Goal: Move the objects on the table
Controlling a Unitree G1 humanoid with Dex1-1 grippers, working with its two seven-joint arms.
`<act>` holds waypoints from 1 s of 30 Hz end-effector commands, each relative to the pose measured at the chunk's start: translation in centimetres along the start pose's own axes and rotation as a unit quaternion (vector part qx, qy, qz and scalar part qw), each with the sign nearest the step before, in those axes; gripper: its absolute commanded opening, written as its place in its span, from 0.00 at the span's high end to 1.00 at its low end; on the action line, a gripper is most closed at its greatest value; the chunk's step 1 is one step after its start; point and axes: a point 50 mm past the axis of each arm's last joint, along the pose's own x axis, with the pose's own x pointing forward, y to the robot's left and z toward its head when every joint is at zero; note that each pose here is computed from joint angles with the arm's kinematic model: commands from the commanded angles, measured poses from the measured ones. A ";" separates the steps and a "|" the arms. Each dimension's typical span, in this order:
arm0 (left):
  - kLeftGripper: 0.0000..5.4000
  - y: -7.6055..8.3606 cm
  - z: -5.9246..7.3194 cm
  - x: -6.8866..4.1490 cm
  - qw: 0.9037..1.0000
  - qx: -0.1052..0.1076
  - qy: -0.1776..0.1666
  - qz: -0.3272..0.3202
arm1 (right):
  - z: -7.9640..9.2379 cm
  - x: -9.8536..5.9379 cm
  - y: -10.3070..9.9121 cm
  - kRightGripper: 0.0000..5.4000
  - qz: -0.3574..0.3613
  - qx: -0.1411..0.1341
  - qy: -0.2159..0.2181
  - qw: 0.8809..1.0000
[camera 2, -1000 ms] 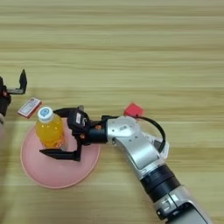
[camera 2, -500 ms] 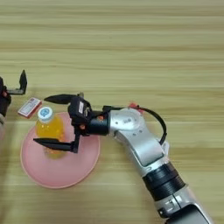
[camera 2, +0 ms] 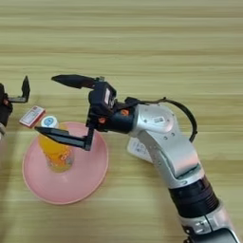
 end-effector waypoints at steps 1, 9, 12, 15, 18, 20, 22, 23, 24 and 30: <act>0.00 -0.2 0.3 0.3 1.000 0.005 -0.007 -0.002 | 0.7 -1.8 -0.5 0.01 -0.030 -0.011 0.005 0.999; 0.00 0.2 0.3 0.3 1.000 0.005 -0.008 0.001 | 0.7 -6.1 -1.2 0.01 -0.098 -0.016 0.042 0.994; 0.00 0.5 0.3 0.3 1.000 0.006 -0.008 0.002 | 0.3 -8.2 -1.2 0.01 -0.118 -0.016 0.074 0.990; 0.00 0.8 0.3 0.3 1.000 0.008 -0.007 0.003 | 0.0 -10.4 -0.8 0.01 -0.118 -0.014 0.122 0.985; 0.00 1.0 0.3 0.3 1.000 0.008 -0.006 0.003 | -0.5 -12.3 -0.7 0.01 -0.119 -0.004 0.164 0.979; 0.00 1.0 0.3 0.3 1.000 0.009 -0.006 0.003 | -1.1 -13.7 -0.8 0.01 -0.127 0.005 0.195 0.973; 0.00 1.0 0.3 0.3 1.000 0.009 -0.005 0.003 | -1.7 -14.9 -0.9 0.01 -0.133 0.012 0.218 0.967; 0.00 1.0 0.3 0.4 1.000 0.009 -0.005 0.003 | -2.0 -15.5 -1.0 0.01 -0.137 0.018 0.230 0.963; 0.00 1.0 0.3 0.4 1.000 0.009 -0.005 0.003 | -2.3 -16.2 -1.0 0.01 -0.140 0.025 0.243 0.960; 0.00 1.0 0.2 0.4 1.000 0.008 -0.004 0.003 | -4.1 -18.6 -0.9 0.01 -0.146 0.056 0.301 0.941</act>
